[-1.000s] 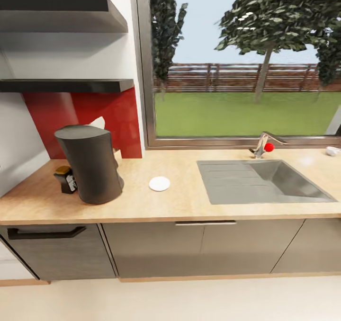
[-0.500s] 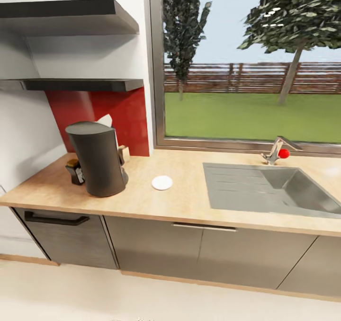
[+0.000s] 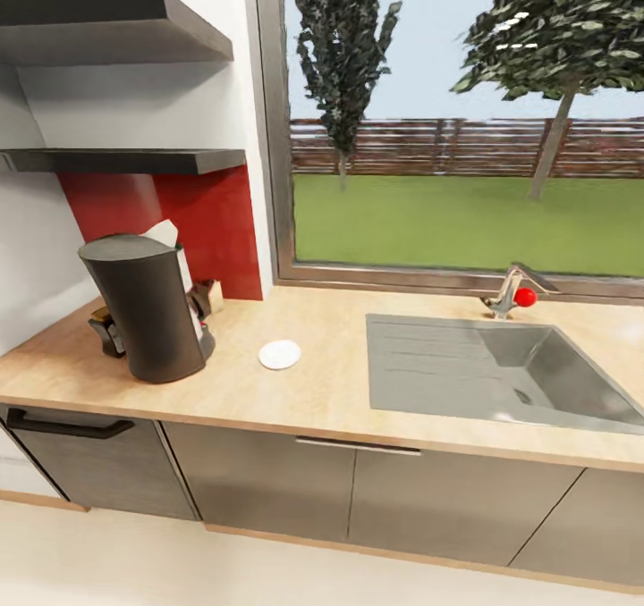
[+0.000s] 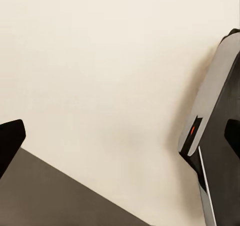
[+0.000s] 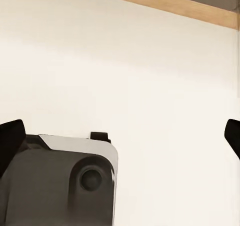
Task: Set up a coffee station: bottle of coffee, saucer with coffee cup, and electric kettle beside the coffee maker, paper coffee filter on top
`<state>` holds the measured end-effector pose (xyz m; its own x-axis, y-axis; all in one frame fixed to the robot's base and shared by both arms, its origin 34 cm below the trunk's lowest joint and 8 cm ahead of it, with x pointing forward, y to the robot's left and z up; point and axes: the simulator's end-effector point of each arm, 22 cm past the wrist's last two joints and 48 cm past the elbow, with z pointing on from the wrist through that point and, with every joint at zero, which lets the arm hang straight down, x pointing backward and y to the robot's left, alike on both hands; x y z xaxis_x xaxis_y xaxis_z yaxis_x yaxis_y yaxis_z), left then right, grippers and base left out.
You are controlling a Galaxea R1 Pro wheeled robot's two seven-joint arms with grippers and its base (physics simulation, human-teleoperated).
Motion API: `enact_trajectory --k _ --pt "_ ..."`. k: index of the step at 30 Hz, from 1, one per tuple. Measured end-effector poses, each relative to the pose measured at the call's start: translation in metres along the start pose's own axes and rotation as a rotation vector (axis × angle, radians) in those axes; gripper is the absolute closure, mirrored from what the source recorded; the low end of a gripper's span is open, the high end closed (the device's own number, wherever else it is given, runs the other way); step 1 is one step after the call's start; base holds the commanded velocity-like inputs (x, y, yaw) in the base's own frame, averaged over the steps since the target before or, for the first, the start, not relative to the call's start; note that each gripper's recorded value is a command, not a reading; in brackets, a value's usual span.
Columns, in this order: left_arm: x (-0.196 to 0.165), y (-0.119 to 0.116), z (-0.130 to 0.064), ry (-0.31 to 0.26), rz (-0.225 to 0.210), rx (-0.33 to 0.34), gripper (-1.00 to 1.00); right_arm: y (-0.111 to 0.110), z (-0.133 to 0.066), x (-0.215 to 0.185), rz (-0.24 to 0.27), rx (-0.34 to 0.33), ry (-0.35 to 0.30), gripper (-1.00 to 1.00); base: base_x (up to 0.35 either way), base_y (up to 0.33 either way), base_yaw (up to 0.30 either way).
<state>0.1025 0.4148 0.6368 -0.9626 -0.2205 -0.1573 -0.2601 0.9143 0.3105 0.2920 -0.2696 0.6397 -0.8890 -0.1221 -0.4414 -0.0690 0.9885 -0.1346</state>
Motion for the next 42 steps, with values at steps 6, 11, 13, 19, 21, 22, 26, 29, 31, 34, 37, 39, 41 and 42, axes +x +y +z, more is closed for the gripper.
enact_trajectory --k 6,11,13,19,21,22,26,29,31,34,37,39,41,42 --pt "-0.048 -0.007 0.002 -0.133 -0.014 0.017 -1.00 0.006 0.000 -0.001 -0.004 -0.007 0.000 -1.00 0.066 -0.048 0.000" --pt "-0.175 -0.014 -0.014 -0.464 -0.071 0.043 -1.00 0.062 -0.006 -0.051 0.020 -0.070 -0.141 -1.00 0.002 -0.001 0.000" --pt "-0.205 -0.016 -0.023 -0.544 -0.093 0.051 -1.00 0.074 -0.010 -0.079 0.013 -0.088 -0.240 -1.00 0.000 0.000 0.000" --pt "-0.317 -0.005 -0.088 -0.923 -0.256 0.062 -1.00 0.132 -0.045 -0.167 -0.165 -0.250 -0.596 -1.00 0.000 0.000 0.000" --pt "-0.347 0.000 -0.112 -1.015 -0.309 0.067 -1.00 0.159 -0.063 -0.198 -0.251 -0.315 -0.709 -1.00 0.000 0.000 0.000" --pt "-0.360 0.002 -0.123 -1.056 -0.335 0.072 -1.00 0.169 -0.073 -0.217 -0.284 -0.339 -0.769 -1.00 0.000 0.000 0.000" --pt "-0.408 0.011 -0.170 -1.202 -0.433 0.099 -1.00 0.190 -0.113 -0.286 -0.328 -0.366 -0.970 -1.00 0.000 0.000 0.000" --pt "-0.452 0.015 -0.230 -1.351 -0.510 0.155 -1.00 0.197 -0.153 -0.342 -0.251 -0.376 -1.117 -1.00 0.000 0.000 0.000" --pt "-0.492 -0.008 -0.263 -1.287 -0.490 0.264 -1.00 0.200 -0.170 -0.392 -0.088 -0.366 -1.059 -1.00 0.000 0.000 0.000" --pt "-0.535 -0.026 -0.346 -1.293 -0.417 0.386 -1.00 0.161 -0.281 -0.531 -0.019 -0.304 -1.306 -1.00 0.000 0.000 0.000" --pt "-0.569 -0.049 -0.374 -1.222 -0.336 0.466 -1.00 0.135 -0.319 -0.602 -0.020 -0.221 -1.353 -1.00 0.000 0.000 0.000" --pt "-0.589 -0.064 -0.392 -1.200 -0.292 0.528 -1.00 0.124 -0.329 -0.632 -0.032 -0.174 -1.347 -1.00 0.000 0.000 0.000" --pt "-0.618 -0.086 -0.418 -1.120 -0.234 0.609 -1.00 0.115 -0.340 -0.663 -0.054 -0.133 -1.328 -1.00 0.000 0.000 0.000" --pt "-0.625 -0.092 -0.425 -1.093 -0.219 0.629 -1.00 0.113 -0.339 -0.668 -0.061 -0.123 -1.311 -1.00 0.000 0.000 0.000"
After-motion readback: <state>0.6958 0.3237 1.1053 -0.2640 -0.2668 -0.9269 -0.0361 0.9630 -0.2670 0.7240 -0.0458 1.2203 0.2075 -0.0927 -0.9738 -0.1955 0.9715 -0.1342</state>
